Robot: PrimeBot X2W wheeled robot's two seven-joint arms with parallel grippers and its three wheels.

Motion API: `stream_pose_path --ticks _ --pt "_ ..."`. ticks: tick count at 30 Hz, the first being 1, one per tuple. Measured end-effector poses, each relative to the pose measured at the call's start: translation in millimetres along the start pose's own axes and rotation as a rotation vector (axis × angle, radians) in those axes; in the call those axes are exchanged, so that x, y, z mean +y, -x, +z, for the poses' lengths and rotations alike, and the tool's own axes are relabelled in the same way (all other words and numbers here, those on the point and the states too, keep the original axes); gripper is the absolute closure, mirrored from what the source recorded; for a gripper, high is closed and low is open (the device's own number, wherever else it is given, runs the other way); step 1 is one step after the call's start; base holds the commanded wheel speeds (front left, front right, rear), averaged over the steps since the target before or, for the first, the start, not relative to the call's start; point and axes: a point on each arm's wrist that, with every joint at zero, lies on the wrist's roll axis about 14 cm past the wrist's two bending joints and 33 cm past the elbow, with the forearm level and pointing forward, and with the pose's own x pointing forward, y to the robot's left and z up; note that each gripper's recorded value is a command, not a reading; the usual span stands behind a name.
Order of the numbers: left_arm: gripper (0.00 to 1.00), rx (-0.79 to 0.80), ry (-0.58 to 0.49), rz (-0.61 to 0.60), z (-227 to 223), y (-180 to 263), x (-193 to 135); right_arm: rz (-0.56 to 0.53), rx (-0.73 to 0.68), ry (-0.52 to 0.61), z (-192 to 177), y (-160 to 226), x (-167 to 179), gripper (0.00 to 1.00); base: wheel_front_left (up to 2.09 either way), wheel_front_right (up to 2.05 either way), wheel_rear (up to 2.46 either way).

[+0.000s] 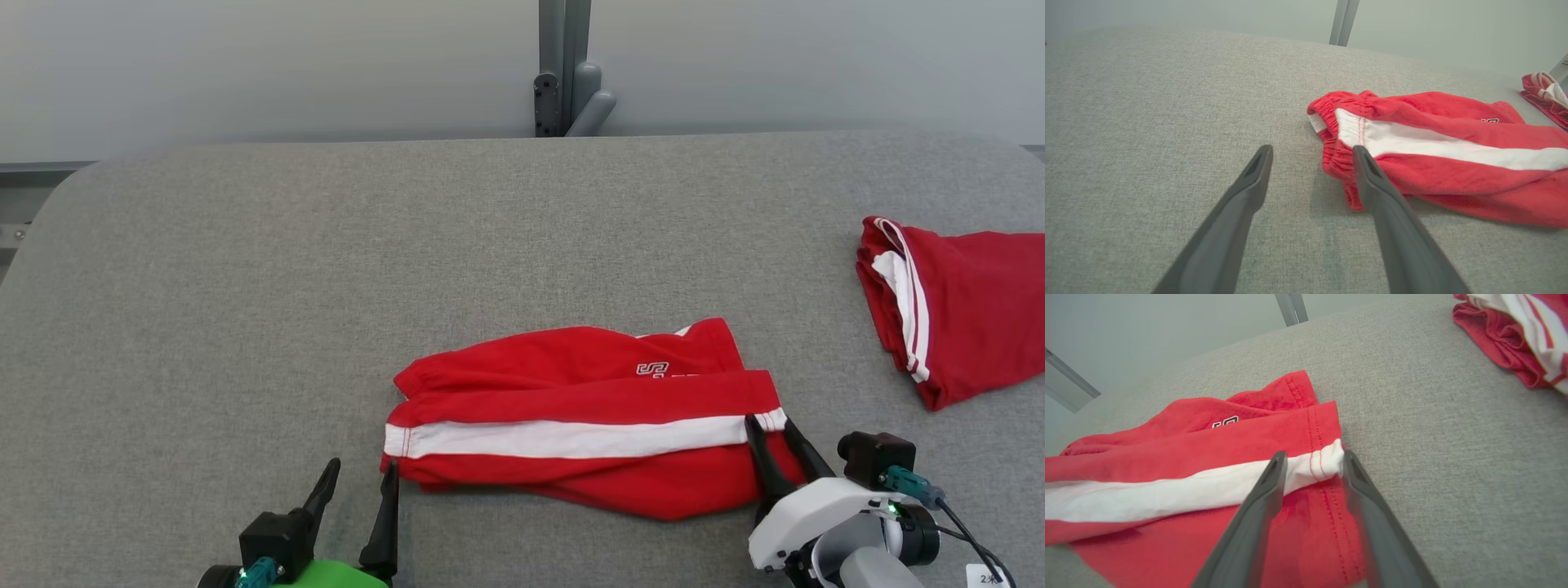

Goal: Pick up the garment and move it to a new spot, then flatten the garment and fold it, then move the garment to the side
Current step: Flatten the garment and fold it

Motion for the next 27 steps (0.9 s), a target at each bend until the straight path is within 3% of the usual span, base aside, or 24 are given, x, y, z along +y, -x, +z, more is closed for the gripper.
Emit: stream_pose_path --ticks 4,7,21,27 --pt "0.0 0.001 0.0 0.001 -0.4 0.1 0.1 0.002 0.001 -0.006 0.1 -1.3 0.4 0.63 0.0 0.0 0.0" --pt "0.0 0.003 0.001 0.002 -0.8 0.0 0.4 0.003 0.008 -0.006 -2.0 -1.5 0.0 0.99 0.0 0.0 0.0" --pt "0.0 -0.066 0.034 -0.057 21.1 -5.9 -18.5 -0.002 -0.033 -0.007 11.9 -1.3 -2.5 1.0 0.0 0.0 0.0" --pt "0.0 -0.013 0.041 -0.091 4.8 -5.3 -28.6 -0.004 -0.039 -0.005 13.1 2.5 -2.6 1.0 0.0 0.0 0.0"
